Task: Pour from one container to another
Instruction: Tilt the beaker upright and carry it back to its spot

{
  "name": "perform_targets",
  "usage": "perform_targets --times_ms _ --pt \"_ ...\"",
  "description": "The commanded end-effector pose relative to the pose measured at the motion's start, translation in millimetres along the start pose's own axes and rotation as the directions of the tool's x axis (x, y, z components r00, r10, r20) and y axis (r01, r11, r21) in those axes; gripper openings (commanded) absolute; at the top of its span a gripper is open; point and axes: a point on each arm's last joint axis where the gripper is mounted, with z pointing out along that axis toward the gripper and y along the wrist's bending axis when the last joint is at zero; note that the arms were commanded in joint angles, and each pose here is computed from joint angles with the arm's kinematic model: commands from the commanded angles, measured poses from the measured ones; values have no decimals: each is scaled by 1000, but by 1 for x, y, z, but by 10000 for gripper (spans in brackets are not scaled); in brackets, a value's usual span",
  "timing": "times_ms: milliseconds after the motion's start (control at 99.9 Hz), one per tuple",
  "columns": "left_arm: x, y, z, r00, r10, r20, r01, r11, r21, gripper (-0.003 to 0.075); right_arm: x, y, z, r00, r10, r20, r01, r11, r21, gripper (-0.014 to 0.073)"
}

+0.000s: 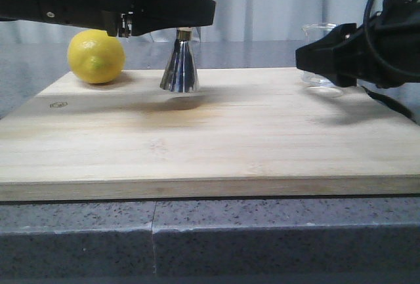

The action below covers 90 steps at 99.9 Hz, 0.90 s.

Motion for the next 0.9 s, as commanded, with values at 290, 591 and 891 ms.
perform_targets --times_ms 290,591,891 --pt "-32 -9 -1 989 22 148 -29 998 46 185 -10 -4 5 994 -13 105 12 1000 12 244" --pt "-32 -9 -1 989 22 148 -29 998 46 185 -12 -3 2 994 -16 112 14 1000 10 559" --pt "-32 -9 -1 989 22 148 -29 998 46 185 -22 -1 -24 999 47 -4 -47 998 32 576"
